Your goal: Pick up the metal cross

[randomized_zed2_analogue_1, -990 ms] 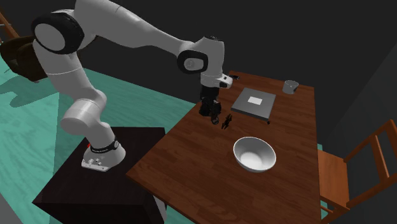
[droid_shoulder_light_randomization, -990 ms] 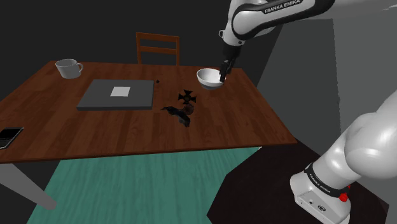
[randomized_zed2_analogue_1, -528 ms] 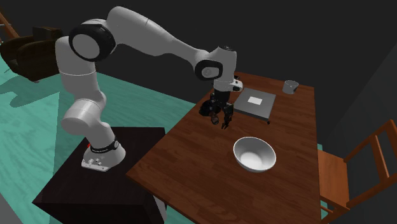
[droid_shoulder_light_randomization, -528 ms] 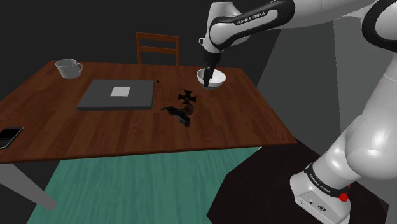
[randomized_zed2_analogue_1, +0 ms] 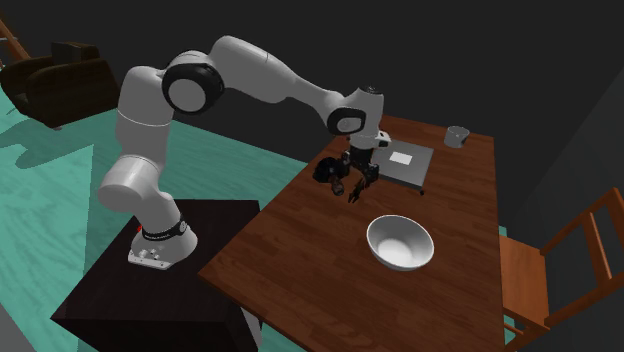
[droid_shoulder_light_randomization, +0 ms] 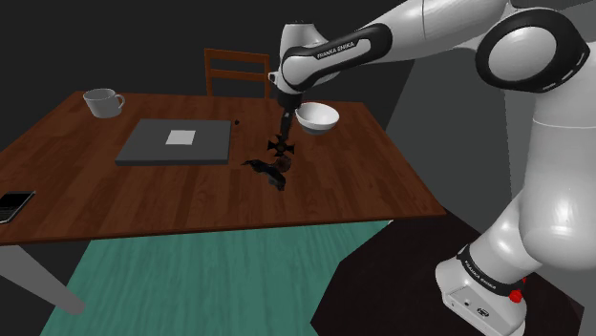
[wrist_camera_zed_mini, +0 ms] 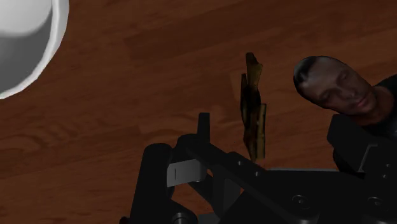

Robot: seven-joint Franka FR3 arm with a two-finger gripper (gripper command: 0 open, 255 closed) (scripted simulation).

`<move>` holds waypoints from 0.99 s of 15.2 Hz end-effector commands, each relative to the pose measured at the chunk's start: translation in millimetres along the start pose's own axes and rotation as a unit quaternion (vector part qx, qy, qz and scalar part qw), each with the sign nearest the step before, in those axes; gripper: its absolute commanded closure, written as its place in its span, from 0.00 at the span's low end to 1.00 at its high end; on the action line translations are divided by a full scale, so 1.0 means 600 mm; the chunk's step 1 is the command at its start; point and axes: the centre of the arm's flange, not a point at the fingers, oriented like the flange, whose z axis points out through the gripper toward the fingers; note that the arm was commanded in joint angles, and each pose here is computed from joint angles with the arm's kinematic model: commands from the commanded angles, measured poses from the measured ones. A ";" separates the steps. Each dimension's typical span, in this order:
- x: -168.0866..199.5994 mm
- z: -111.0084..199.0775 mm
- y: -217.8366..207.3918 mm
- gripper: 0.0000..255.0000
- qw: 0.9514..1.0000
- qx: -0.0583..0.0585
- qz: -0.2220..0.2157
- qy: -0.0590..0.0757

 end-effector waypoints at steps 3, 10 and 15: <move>0.008 0.036 0.002 0.00 1.000 0.000 -0.006 0.001; 0.007 0.069 0.003 1.00 1.000 0.000 -0.006 0.001; 0.007 0.069 0.003 1.00 1.000 0.000 -0.006 0.001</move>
